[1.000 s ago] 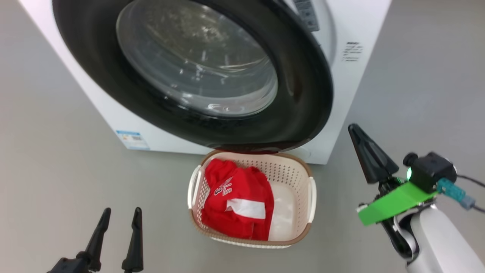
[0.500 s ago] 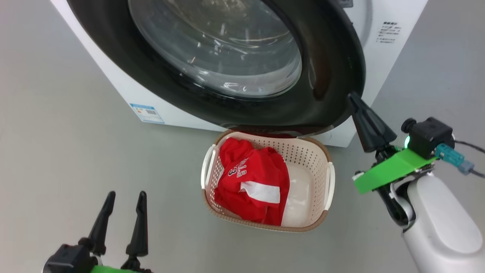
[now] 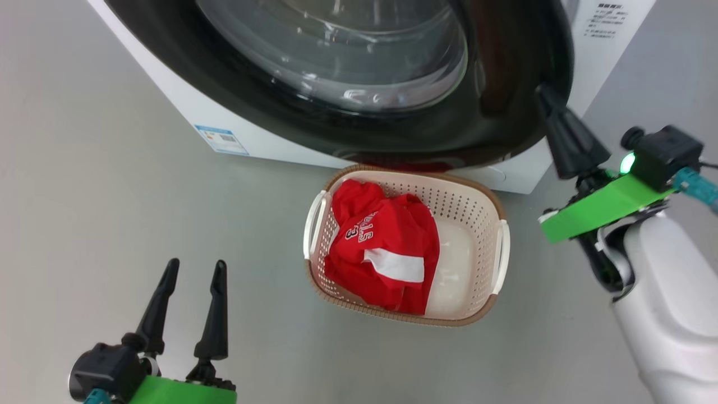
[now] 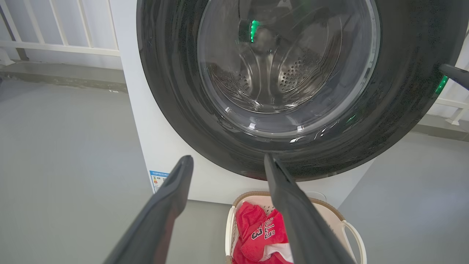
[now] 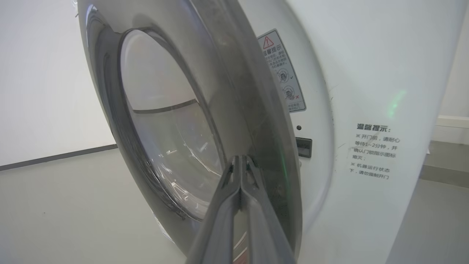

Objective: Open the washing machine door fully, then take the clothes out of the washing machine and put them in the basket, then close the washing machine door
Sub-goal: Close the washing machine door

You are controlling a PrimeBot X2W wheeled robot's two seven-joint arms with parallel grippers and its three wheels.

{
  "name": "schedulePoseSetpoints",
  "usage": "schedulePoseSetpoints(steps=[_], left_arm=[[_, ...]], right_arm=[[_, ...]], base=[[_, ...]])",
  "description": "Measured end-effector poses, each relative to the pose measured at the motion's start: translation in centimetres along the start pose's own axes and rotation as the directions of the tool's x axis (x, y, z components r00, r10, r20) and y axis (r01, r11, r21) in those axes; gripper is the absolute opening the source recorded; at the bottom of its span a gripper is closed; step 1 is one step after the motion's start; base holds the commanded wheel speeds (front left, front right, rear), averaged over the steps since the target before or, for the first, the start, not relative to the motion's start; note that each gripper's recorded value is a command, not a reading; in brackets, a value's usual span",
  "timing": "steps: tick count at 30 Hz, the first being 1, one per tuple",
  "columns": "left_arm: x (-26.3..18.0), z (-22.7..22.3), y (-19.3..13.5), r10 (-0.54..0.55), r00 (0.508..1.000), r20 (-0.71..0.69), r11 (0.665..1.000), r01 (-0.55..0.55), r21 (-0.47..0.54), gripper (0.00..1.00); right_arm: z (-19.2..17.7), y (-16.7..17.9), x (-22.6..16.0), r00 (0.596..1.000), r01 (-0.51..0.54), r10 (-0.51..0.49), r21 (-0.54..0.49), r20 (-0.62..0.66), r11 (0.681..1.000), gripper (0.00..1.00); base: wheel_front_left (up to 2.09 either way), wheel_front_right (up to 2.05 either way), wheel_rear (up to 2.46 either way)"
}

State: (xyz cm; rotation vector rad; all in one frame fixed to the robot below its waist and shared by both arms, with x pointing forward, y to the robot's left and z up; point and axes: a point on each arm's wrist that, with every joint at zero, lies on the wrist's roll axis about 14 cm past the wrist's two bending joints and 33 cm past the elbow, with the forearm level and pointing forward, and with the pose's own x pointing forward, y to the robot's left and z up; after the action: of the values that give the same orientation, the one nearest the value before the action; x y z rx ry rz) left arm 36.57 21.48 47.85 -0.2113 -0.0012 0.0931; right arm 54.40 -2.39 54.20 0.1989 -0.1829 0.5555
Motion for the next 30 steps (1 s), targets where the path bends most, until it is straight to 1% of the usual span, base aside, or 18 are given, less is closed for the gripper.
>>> schedulePoseSetpoints(steps=[6, 17, 23, 30], left_arm=[[0.7, -0.3, -0.2, -0.007, 1.0, -0.007, 1.0, 0.007, 0.002, 1.0], [1.4, -0.7, -0.3, -0.007, 1.0, -0.016, 1.0, 0.007, -0.002, 1.0], [1.5, -1.0, -0.1, 0.0, 1.0, -0.027, 1.0, 0.0, 0.001, 1.0], [1.8, -0.5, -0.2, -0.008, 1.0, -0.008, 1.0, 0.008, 0.001, 1.0]], right_arm=[[0.5, -1.9, 1.5, 0.999, 0.03, -0.03, -0.005, 0.031, 1.0, 0.0], [0.6, -3.3, 3.9, 0.996, 0.049, -0.05, 0.014, 0.074, 0.999, 0.0], [0.2, -3.2, 4.4, 0.996, 0.049, -0.051, 0.034, 0.078, 0.998, 0.0], [0.9, -2.7, 4.4, 0.996, 0.037, -0.038, 0.022, 0.086, 0.999, 0.0]], base=[[0.0, 0.0, 0.0], [0.0, 0.0, 0.0], [0.0, 0.0, 0.0], [0.0, 0.0, 0.0]])
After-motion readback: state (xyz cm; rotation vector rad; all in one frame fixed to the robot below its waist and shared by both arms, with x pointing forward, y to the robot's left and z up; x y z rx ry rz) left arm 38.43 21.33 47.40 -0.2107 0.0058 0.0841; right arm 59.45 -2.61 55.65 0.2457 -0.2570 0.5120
